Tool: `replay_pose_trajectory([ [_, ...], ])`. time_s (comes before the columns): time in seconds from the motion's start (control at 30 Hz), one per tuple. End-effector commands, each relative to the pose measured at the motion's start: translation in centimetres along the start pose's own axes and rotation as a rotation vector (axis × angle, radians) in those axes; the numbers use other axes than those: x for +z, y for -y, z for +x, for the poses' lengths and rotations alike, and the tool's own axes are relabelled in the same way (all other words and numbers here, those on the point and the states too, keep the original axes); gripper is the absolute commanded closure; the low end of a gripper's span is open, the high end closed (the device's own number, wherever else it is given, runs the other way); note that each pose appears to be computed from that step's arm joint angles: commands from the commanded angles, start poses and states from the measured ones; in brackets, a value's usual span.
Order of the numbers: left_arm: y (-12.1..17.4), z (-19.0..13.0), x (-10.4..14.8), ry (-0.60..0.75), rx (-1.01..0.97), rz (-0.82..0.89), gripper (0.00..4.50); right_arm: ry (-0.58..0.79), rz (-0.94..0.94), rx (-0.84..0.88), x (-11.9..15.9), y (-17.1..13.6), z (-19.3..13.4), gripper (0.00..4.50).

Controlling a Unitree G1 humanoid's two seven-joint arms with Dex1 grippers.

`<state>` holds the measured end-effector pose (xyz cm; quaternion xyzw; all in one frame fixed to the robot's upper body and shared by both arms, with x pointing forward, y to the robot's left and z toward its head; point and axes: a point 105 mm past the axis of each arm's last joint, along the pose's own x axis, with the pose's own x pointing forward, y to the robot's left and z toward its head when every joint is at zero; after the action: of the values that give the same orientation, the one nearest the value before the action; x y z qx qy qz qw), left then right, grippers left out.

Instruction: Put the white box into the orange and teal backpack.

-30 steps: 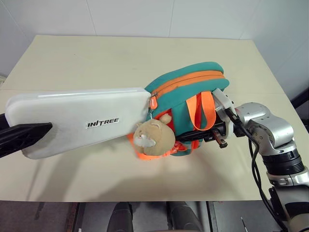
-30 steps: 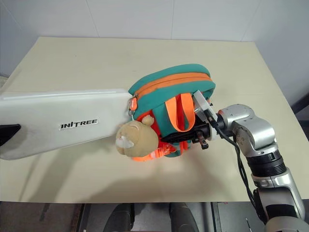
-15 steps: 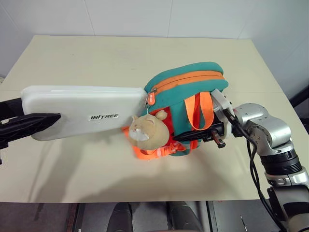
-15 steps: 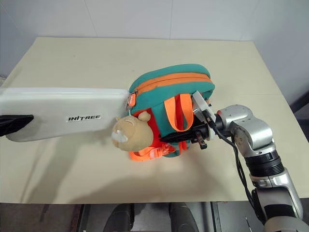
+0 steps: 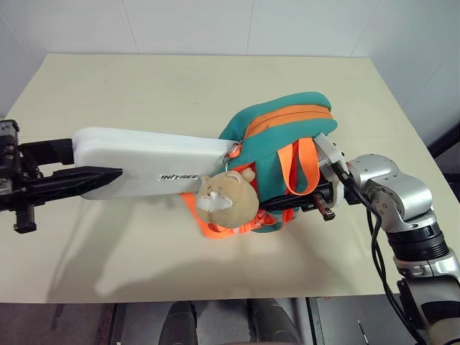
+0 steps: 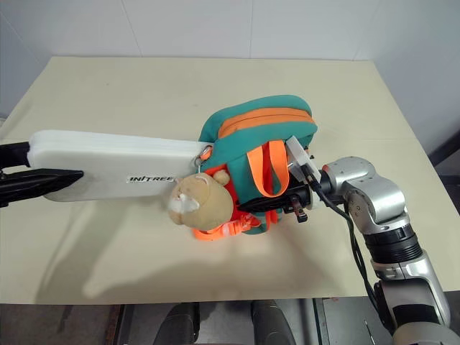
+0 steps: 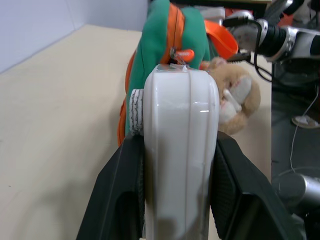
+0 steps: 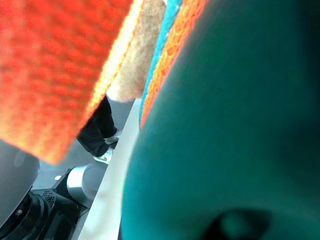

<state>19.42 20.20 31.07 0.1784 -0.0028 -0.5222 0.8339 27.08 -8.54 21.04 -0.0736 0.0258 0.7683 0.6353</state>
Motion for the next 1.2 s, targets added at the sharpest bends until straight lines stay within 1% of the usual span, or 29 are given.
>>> replay_pose_trajectory([
  [0.03,-0.1,0.8,0.0,-0.016,-0.025,0.044,3.20,-0.005,-0.017,0.013,0.2,-0.3,0.4,4.50],
  [0.3,-1.8,4.5,-0.4,0.025,-0.023,0.063,3.20,0.000,-0.017,0.014,0.2,-0.2,0.8,4.50],
  [0.4,-1.9,6.4,-0.7,0.036,-0.051,0.061,3.20,0.002,-0.016,0.015,0.2,-0.1,0.9,4.50],
  [0.5,-2.3,9.5,-1.1,0.083,-0.060,0.032,3.20,0.004,-0.017,0.014,0.2,0.1,1.1,4.50],
  [0.6,-3.1,13.0,-2.8,0.071,-0.043,0.007,3.20,0.009,-0.022,0.016,0.3,0.2,1.3,4.50],
  [0.7,-3.6,14.9,-4.1,0.055,-0.021,-0.010,3.20,0.011,-0.026,0.012,0.4,0.2,1.3,4.50],
  [0.77,-3.1,15.9,-4.5,0.056,-0.049,-0.011,3.20,0.010,-0.028,0.009,0.4,0.2,1.3,4.50],
  [0.83,-2.6,16.6,-5.2,0.028,-0.077,-0.002,3.20,0.012,-0.030,0.002,0.5,0.2,1.2,4.50],
  [1.0,-2.3,16.9,-5.8,-0.025,-0.108,-0.012,3.20,0.013,-0.030,-0.009,0.4,0.0,1.1,4.50],
  [1.03,-2.4,16.8,-5.5,-0.024,-0.108,-0.004,2.48,0.015,-0.030,-0.011,0.4,0.0,1.1,4.50],
  [1.07,-2.5,16.7,-5.2,-0.022,-0.107,0.002,2.25,0.015,-0.030,-0.013,0.4,0.0,1.1,4.50],
  [1.2,-3.5,16.0,-4.4,-0.020,-0.061,0.045,1.04,0.015,-0.032,-0.016,0.4,0.1,1.1,4.50],
])
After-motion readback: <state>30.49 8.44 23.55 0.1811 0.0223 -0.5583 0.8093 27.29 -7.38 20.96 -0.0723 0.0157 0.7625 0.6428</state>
